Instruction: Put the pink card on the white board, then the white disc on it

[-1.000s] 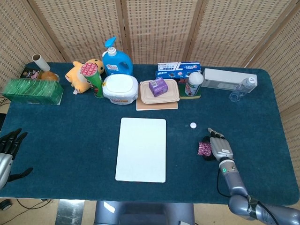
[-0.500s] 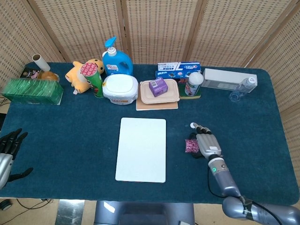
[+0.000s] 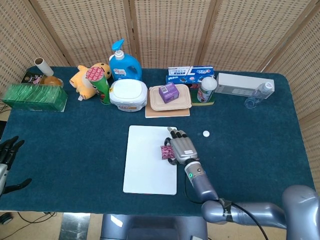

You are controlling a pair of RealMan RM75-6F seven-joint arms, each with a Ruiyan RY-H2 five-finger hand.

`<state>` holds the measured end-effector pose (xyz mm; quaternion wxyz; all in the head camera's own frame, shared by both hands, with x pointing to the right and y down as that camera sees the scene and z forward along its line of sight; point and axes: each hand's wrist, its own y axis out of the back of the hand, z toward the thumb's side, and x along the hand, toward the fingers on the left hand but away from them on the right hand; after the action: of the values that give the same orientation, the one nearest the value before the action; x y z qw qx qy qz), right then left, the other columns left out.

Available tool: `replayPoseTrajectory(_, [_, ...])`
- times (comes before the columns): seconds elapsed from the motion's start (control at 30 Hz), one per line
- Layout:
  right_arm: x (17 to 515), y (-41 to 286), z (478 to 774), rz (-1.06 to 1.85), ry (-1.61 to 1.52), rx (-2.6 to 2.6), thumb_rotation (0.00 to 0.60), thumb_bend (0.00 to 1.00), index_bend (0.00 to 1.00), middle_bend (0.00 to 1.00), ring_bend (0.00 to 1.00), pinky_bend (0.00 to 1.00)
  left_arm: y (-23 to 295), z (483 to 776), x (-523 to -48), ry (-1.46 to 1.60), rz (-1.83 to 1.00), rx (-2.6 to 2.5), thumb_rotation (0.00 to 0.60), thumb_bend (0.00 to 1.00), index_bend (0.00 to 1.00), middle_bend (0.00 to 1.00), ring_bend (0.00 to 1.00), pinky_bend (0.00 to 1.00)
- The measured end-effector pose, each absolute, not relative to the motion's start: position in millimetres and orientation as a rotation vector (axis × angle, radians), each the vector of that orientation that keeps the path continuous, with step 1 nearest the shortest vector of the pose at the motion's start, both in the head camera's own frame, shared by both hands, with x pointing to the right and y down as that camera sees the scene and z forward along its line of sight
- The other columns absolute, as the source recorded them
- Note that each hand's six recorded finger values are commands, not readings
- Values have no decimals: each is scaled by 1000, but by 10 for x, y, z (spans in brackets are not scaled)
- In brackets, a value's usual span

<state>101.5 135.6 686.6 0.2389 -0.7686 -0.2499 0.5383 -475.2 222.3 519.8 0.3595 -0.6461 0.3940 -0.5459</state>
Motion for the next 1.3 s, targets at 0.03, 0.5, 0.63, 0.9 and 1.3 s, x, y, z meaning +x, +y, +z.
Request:
replayPoseTrajectory(0.03, [935,1365,6881,1472,-682,-2109,600,334,328,0,0,0,2221,5193,-4760,1020,-1407,-1669,600,83,0,0,0,74])
replayPoseTrajectory(0.5, [614,1550,7063,1528,-593,-2111,600,303,223,0,0,0,2214,5111,-4865,1067,-1387,-1689,600,83,0,0,0,75])
replayPoseTrajectory(0.63, [614,1545,7047,1529,-589,-2105,600,282,159,0,0,0,2219,5114,-4862,1062,-1386,-1691,600,84,0,0,0,75])
replayPoseTrajectory(0.9, [651,1524,6979,1522,-593,-2123,600,205,134,0,0,0,2229,5133,-4829,1042,-1388,-1689,600,84,0,0,0,75])
replayPoseTrajectory(1.3, [1475,954,6889,1498,-682,-1905,600,240,239,24,0,95,2253,5138,-4781,1028,-1383,-1675,600,83,0,0,0,75])
